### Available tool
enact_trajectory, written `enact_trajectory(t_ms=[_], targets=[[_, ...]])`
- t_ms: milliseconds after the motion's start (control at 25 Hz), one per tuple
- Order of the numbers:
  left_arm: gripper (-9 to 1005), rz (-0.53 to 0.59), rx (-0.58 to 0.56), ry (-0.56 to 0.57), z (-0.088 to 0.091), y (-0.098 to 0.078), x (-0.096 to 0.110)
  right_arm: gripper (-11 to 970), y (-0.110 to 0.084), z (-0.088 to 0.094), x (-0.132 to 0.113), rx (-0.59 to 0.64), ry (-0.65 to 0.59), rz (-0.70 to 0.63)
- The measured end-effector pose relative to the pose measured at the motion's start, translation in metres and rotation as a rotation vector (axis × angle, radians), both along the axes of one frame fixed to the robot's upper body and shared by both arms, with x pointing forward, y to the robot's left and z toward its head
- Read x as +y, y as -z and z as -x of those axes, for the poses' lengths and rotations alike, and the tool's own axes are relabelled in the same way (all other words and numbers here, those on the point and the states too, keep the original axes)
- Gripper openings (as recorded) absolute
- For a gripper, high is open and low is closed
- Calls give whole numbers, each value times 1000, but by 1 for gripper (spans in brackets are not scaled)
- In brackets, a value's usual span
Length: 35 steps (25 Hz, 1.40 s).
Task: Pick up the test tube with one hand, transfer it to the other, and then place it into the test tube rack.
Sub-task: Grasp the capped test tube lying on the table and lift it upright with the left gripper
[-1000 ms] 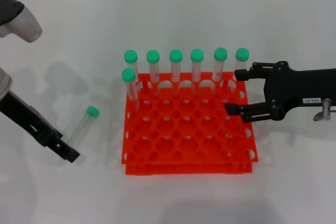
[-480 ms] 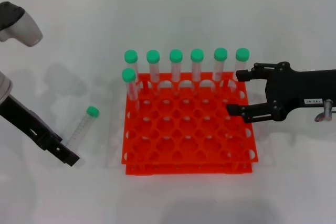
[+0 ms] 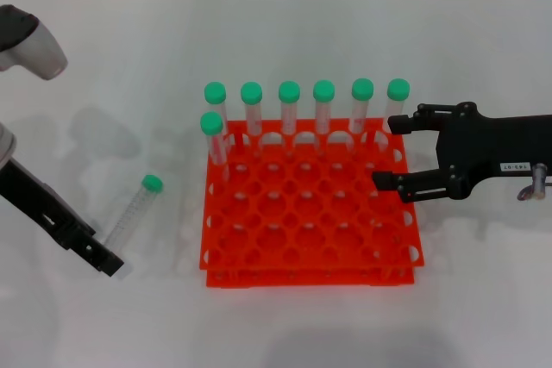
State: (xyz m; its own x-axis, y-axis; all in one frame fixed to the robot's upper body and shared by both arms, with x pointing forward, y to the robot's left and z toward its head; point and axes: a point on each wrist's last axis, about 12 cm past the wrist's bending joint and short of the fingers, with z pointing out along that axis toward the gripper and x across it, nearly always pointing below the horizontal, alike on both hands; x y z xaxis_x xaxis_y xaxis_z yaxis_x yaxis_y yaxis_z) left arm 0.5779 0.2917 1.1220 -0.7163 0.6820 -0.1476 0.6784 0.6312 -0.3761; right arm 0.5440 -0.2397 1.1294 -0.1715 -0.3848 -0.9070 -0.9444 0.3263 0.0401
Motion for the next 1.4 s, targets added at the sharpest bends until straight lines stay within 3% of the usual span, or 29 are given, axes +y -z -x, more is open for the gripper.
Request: enact_trajectory(t_ms=[840, 960, 1200, 1400], targets=[[846, -25, 2, 8, -2, -1, -1, 834, -1, -1, -1, -3, 5, -1], [790, -27, 2, 7, -2, -1, -1, 834, -1, -1, -1, -3, 5, -1], [558, -31, -7, 13, -4, -2, -4, 834, -1, -1, 0, -4, 5, -1], [555, -38, -19, 18, -6, -3, -5, 833, -1, -1, 0, -4, 5, -2]])
